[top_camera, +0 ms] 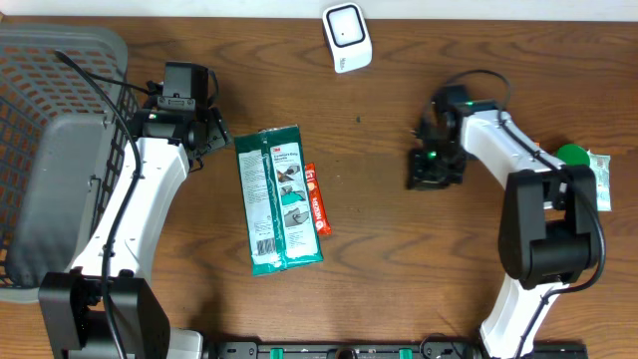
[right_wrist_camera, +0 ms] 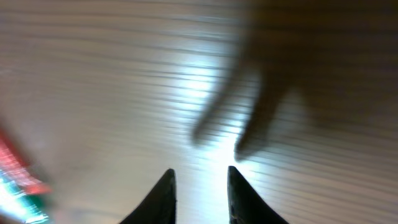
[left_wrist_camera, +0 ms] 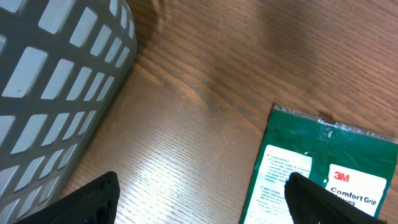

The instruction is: Scan the item barcode

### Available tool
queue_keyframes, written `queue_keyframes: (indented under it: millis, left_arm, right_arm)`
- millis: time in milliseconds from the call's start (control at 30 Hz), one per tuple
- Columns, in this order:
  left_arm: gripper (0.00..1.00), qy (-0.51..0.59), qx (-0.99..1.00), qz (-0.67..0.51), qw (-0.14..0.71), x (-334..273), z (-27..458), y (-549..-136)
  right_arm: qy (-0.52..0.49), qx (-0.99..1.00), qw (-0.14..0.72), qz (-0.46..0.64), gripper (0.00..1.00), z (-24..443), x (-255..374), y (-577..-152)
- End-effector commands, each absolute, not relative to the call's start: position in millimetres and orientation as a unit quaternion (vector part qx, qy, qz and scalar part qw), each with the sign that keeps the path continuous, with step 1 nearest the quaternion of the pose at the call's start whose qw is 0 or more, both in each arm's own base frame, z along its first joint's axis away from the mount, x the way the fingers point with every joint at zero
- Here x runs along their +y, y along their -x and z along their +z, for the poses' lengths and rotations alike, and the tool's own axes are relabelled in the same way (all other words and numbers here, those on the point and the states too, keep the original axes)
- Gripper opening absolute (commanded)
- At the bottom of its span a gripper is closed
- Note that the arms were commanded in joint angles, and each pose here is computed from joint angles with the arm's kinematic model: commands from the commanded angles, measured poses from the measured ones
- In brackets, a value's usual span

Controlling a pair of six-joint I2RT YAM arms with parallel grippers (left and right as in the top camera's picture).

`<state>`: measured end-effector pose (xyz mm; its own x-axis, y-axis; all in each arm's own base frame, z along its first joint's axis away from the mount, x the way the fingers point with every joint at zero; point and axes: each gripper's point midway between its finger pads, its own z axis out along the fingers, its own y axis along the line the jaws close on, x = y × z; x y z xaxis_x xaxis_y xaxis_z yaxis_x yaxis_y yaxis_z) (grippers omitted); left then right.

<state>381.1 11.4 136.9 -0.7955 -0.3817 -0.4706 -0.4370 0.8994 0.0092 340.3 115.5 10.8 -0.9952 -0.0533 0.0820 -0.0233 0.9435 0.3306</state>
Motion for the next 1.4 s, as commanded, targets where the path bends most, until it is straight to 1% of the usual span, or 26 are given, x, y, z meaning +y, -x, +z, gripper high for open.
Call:
queue_keyframes:
  millis: [0,100,267,333,467,667,933,1133,1267,1367]
  left_arm:
    - [0.85,0.213,0.945,0.068,0.238,14.1,139.0,-381.5]
    - [0.85,0.213,0.945,0.068,0.238,14.1,139.0,-381.5]
    - [0.85,0.213,0.945,0.068,0.238,14.1,139.0,-381.5]
    - [0.85,0.213,0.945,0.068,0.238,14.1,139.0,-381.5]
    - [0.85,0.213,0.945,0.068,0.238,14.1,139.0,-381.5]
    - [0.85,0.213,0.945,0.068,0.238,14.1,139.0,-381.5]
    - [0.85,0.213,0.945,0.068,0.238,14.1,139.0,-381.5]
    - [0.85,0.213,0.945,0.067,0.238,14.0,139.0,-381.5]
    - [0.85,0.213,0.945,0.068,0.238,14.1,139.0,-381.5]
    - [0.85,0.213,0.945,0.068,0.238,14.1,139.0,-381.5]
  right_arm:
    - [-0.060,-0.961,0.051,-0.265,0.22,26.2,178.6,-333.8]
    - [-0.081,-0.959,0.047,-0.267,0.24,26.3,204.3,-328.8]
    - [-0.122,-0.955,0.039,-0.267,0.22,26.0,245.2,-315.7]
    - [-0.132,-0.960,0.028,-0.247,0.20,22.4,256.0,-313.4]
    - [-0.141,-0.975,-0.010,-0.170,0.20,11.7,265.6,-313.2]
    - [-0.183,-0.970,-0.046,-0.150,0.20,11.1,294.5,-305.2]
    - [-0.192,-0.975,-0.102,-0.047,0.19,6.6,287.9,-308.7]
    - [-0.186,-0.974,-0.125,0.008,0.18,4.3,275.2,-313.9]
    - [-0.169,-0.975,-0.136,0.046,0.19,5.6,258.6,-320.7]
    - [-0.162,-0.976,-0.133,0.053,0.20,5.6,251.6,-323.5]
